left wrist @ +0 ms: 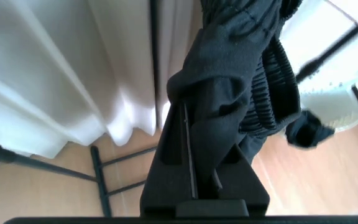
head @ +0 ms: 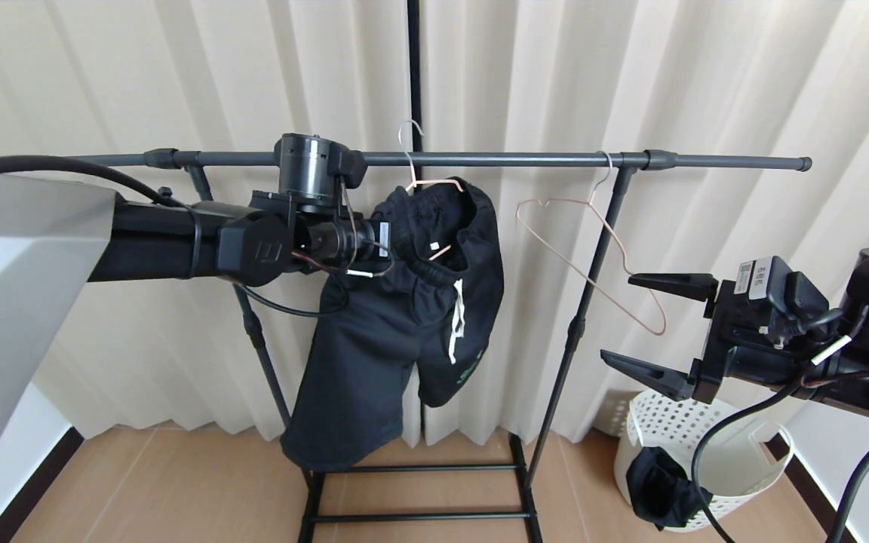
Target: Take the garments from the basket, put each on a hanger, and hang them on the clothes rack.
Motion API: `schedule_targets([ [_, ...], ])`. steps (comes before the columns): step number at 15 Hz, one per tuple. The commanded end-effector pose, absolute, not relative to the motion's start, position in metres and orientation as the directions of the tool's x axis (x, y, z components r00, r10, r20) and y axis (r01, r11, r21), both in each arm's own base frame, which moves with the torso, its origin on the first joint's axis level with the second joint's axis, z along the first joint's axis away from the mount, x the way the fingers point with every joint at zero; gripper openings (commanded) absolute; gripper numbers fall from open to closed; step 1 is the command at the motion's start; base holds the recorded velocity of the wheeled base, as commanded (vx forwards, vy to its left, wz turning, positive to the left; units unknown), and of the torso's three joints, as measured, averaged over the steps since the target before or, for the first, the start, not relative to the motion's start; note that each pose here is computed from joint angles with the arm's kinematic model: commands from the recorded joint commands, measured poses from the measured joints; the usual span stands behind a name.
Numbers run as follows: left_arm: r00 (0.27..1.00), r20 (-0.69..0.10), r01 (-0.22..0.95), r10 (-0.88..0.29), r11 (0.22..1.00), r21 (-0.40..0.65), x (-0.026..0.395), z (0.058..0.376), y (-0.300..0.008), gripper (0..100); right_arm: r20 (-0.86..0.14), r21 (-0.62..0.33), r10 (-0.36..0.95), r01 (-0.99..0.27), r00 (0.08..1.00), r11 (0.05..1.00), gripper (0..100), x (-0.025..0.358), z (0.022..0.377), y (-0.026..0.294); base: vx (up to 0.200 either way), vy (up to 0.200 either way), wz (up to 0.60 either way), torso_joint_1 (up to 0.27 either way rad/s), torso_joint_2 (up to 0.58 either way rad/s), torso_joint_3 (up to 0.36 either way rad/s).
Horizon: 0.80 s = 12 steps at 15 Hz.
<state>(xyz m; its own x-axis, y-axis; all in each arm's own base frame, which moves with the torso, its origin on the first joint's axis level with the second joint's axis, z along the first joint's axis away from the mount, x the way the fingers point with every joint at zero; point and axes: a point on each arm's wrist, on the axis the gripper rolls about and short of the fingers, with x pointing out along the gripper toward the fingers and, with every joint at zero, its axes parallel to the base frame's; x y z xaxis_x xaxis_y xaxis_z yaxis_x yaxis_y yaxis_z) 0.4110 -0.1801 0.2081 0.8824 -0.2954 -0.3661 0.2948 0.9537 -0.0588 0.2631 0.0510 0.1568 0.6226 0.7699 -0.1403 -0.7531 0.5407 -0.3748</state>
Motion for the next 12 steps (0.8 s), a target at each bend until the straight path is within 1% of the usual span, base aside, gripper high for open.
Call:
schedule_targets([
  [1, 0.887, -0.368, 0.273, -0.280, 0.959, -0.073, 0.431, 0.194, -0.183, 0, -0.142, -0.373, 0.770, -0.754, 0.622, 0.540, 100, 0.264, 0.156, 0.051, 0.000, 0.000, 0.00, 0.000, 0.00, 0.000],
  [5, 0.886, -0.378, 0.254, -0.268, 0.963, -0.087, 0.439, 0.185, -0.180, 0, -0.142, -0.373, 0.769, -0.753, 0.623, 0.541, 100, 0.264, 0.156, 0.051, 0.000, 0.000, 0.00, 0.000, 0.00, 0.000],
  [9, 0.885, -0.381, 0.252, -0.267, 0.964, -0.089, 0.439, 0.185, -0.179, 0, -0.142, -0.373, 0.770, -0.754, 0.622, 0.540, 100, 0.264, 0.156, 0.051, 0.000, 0.000, 0.00, 0.000, 0.00, 0.000],
  [12, 0.890, -0.386, 0.230, -0.243, 0.970, -0.079, 0.437, 0.184, -0.179, 0, -0.142, -0.373, 0.769, -0.753, 0.623, 0.541, 100, 0.264, 0.156, 0.051, 0.000, 0.000, 0.00, 0.000, 0.00, 0.000],
])
